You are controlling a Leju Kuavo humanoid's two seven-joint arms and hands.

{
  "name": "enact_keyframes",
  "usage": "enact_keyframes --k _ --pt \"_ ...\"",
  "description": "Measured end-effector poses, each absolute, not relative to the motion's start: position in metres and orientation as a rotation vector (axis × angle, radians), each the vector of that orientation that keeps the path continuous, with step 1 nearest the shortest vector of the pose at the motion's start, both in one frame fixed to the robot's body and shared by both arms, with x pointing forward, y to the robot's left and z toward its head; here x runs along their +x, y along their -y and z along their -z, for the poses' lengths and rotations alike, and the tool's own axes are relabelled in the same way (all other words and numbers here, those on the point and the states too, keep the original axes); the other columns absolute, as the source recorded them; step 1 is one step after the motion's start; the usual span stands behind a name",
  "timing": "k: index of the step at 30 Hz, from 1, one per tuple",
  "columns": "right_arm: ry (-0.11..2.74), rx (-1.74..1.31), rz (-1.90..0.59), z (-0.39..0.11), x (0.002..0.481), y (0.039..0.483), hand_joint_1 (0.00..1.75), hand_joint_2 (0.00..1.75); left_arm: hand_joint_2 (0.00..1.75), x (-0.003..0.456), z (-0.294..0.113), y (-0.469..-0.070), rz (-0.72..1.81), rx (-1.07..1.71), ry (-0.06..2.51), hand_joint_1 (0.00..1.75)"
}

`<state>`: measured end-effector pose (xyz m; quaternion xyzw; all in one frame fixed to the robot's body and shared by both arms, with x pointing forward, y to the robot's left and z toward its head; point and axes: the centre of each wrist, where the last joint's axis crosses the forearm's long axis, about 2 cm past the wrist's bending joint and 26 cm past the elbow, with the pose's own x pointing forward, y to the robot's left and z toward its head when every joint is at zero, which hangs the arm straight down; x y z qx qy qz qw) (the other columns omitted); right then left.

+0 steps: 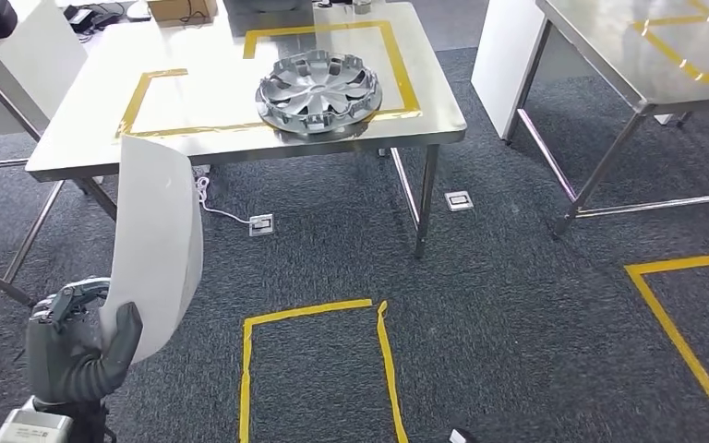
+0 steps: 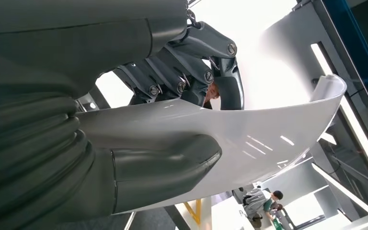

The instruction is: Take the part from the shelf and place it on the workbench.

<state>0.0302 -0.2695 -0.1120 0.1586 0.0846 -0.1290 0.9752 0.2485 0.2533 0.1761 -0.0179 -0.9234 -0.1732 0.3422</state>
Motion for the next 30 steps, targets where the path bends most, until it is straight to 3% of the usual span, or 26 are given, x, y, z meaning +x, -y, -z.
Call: enact_keyframes --k 30 --pt "-0.13 0.314 0.268 0.1121 0.0284 0.268 0.0 1.75 1.75 0.244 -0.1761 -0.2535 0.44 -0.03 2.408 1.75"
